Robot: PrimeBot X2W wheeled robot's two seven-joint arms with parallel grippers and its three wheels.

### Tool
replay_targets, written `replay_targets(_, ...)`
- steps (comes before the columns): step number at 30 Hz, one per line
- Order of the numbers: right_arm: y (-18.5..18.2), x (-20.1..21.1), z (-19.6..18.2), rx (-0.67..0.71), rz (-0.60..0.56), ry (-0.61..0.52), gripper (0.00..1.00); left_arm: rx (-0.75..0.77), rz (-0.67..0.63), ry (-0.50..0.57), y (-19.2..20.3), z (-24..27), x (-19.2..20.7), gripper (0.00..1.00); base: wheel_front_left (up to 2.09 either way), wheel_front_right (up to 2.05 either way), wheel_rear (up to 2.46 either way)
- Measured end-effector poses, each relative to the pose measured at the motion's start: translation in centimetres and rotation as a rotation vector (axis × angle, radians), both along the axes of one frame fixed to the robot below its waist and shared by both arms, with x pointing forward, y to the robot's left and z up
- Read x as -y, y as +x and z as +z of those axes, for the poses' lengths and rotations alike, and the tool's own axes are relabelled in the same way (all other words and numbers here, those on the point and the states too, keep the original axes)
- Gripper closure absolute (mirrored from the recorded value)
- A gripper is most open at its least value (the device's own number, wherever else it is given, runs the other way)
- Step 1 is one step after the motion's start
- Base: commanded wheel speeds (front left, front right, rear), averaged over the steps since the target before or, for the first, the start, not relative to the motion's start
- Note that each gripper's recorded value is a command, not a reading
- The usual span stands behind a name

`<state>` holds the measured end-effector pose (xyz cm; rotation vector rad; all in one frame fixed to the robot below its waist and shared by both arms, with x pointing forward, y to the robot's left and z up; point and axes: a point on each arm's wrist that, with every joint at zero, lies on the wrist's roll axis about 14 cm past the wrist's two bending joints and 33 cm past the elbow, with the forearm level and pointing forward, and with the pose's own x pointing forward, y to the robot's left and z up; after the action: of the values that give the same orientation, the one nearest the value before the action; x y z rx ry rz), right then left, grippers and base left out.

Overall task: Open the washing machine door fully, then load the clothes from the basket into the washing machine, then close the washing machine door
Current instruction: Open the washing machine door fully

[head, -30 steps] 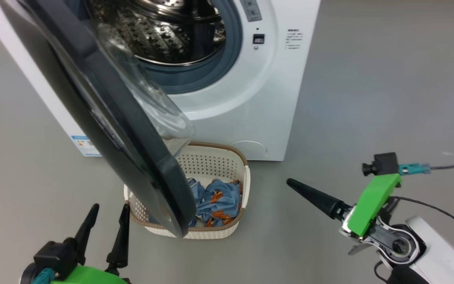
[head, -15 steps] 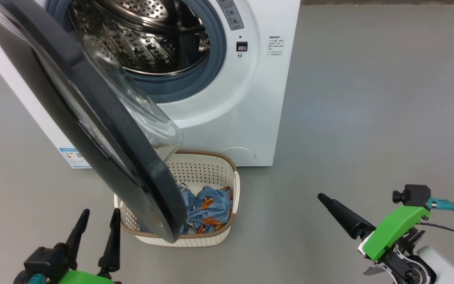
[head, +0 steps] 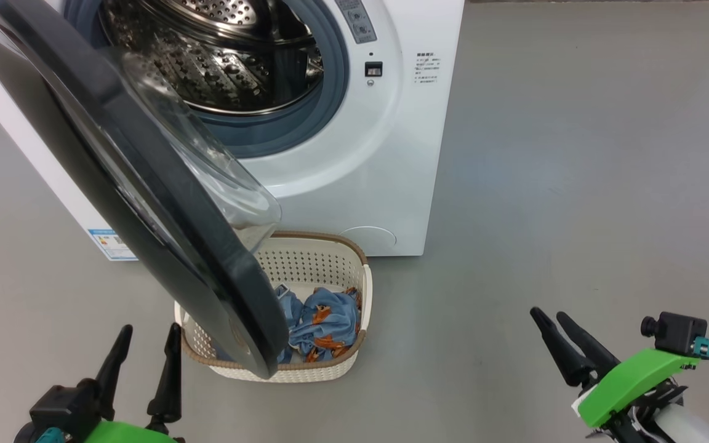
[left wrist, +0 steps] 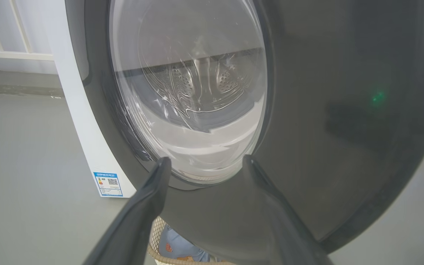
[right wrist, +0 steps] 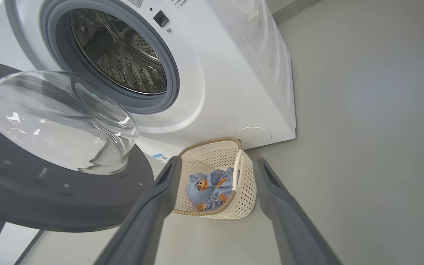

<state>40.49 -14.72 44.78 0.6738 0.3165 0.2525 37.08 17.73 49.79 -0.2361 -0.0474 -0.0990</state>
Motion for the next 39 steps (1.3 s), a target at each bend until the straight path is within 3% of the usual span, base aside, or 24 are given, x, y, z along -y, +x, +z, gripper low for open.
replay_targets(4, -0.1, 0.5, -0.8, 0.017, 0.019, -0.098, 0.0, -0.002, 0.006, 0.0, 0.0, -0.1, -0.2, 0.0, 0.0, 0.0, 0.0)
replay_targets(10, 1.8, 2.0, 1.9, 0.142, -0.049, -0.157, 0.0, -0.003, 0.011, 0.0, 0.0, -0.1, -0.4, 0.0, 0.0, 0.0, 0.0)
replay_targets(21, 1.3, 3.4, 3.5, 0.266, -0.123, -0.299, 0.0, 0.0, 0.014, 0.003, 0.0, 0.0, -0.4, 0.0, 0.0, 0.0, 0.0)
replay_targets(34, -0.1, 3.9, 1.3, 0.249, -0.115, -0.479, 0.0, -0.011, 0.022, 0.004, -0.1, -0.4, -0.7, 0.0, 0.0, 0.0, 0.0)
replay_targets(39, 0.0, 3.9, 1.0, 0.241, -0.124, -0.483, 0.0, -0.016, 0.025, 0.005, -0.1, -0.5, -0.7, 0.0, 0.0, 0.0, 0.0)
